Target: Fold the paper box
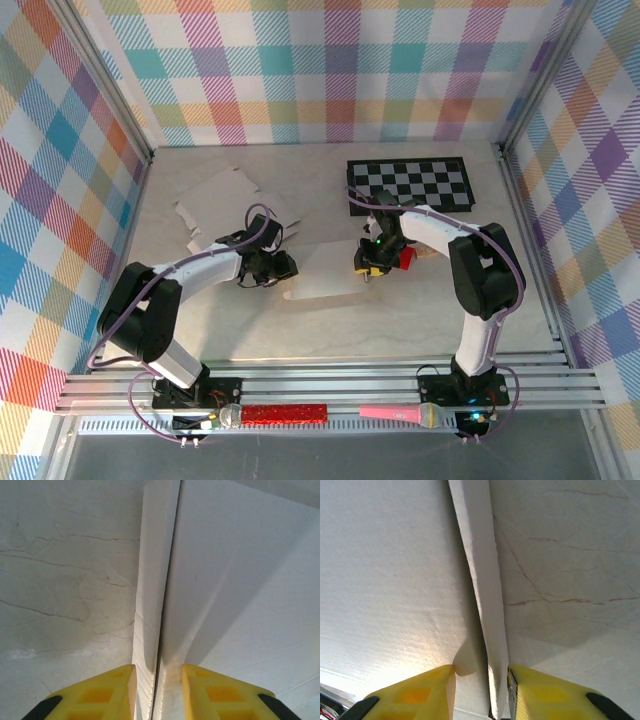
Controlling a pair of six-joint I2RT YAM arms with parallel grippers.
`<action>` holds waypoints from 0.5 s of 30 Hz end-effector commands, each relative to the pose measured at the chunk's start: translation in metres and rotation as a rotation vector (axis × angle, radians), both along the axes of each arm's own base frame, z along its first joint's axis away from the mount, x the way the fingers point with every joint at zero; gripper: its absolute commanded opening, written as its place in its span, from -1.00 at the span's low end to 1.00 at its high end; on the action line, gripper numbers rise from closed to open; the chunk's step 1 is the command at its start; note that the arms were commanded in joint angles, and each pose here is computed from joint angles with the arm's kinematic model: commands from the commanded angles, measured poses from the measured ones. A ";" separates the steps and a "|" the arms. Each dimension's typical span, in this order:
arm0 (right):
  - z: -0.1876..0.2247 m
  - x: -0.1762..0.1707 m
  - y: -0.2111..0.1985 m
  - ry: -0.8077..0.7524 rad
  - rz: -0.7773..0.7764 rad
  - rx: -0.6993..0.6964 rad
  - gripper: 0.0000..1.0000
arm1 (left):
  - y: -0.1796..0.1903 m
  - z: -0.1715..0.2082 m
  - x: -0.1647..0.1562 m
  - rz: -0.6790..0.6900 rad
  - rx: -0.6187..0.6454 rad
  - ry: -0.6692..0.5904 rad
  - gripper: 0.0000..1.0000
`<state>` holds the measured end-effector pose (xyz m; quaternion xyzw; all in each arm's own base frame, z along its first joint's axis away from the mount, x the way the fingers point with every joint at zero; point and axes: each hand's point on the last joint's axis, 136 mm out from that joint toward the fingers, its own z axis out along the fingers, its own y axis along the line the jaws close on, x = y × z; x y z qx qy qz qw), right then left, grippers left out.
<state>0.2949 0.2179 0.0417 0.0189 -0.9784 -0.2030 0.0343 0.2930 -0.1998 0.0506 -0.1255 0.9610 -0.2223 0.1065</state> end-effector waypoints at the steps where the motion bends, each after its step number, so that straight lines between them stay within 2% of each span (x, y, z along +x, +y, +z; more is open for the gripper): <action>1: 0.002 0.002 0.005 0.005 0.012 0.004 -0.33 | 0.006 -0.008 -0.002 -0.015 0.025 0.013 -0.47; 9: 0.014 0.007 0.010 -0.021 0.012 0.061 -0.26 | 0.006 -0.016 -0.005 -0.025 0.026 0.021 -0.54; 15: 0.022 0.013 0.014 -0.036 0.020 0.130 -0.08 | 0.007 -0.019 -0.007 -0.036 0.036 0.024 -0.60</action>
